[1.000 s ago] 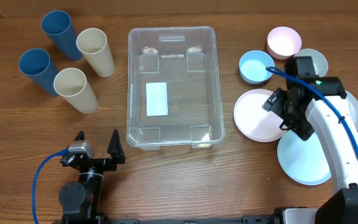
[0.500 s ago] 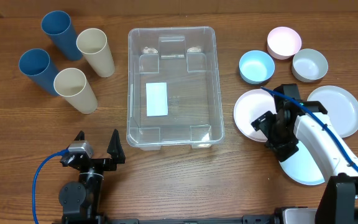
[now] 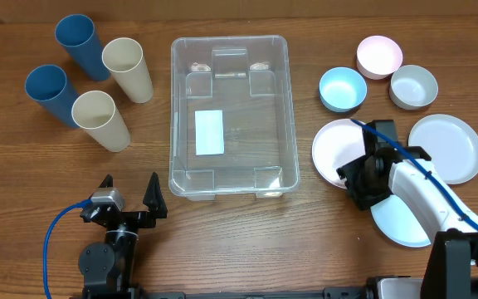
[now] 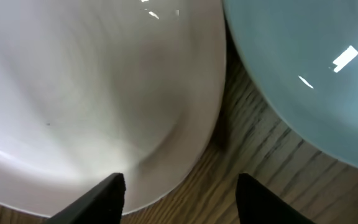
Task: Pack container
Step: 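Lift the white plate with the right gripper off the table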
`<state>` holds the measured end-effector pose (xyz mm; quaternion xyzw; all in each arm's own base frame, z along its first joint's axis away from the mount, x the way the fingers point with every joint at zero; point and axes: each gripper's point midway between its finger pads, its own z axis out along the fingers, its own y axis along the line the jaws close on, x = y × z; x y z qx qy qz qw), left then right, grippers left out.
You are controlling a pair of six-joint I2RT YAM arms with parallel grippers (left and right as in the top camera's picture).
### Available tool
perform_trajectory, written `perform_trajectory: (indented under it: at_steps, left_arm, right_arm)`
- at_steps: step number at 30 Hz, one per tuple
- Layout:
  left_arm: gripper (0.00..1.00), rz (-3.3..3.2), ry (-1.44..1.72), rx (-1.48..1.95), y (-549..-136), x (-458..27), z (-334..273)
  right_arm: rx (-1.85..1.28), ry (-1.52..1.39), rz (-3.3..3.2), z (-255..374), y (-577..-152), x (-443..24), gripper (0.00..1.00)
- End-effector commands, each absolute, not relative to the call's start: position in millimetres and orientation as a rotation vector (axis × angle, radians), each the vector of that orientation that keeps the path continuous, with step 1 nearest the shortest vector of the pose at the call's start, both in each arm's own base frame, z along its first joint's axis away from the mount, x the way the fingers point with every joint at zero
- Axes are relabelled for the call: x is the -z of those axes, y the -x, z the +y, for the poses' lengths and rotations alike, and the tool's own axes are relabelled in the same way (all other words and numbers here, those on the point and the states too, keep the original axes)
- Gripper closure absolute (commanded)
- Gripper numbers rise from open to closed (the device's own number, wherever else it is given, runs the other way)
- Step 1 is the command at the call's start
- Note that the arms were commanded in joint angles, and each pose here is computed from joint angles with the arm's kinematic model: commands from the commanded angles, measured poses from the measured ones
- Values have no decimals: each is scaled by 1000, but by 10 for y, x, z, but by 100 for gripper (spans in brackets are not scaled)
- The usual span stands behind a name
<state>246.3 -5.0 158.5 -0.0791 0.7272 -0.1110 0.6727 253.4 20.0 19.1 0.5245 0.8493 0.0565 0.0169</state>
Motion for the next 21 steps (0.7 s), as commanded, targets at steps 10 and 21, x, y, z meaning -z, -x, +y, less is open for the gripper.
perform_trajectory:
  at_steps: [10,21]
  left_arm:
    - [0,1631,199,249,-2460,-1585,-22]
    - [0,1631,199,249,-2460,-1585,-22]
  right_arm:
    - [-103,-1597,2596,95,-2578,-184,61]
    - [-75,-1587,2574,45,-2533,-53,68]
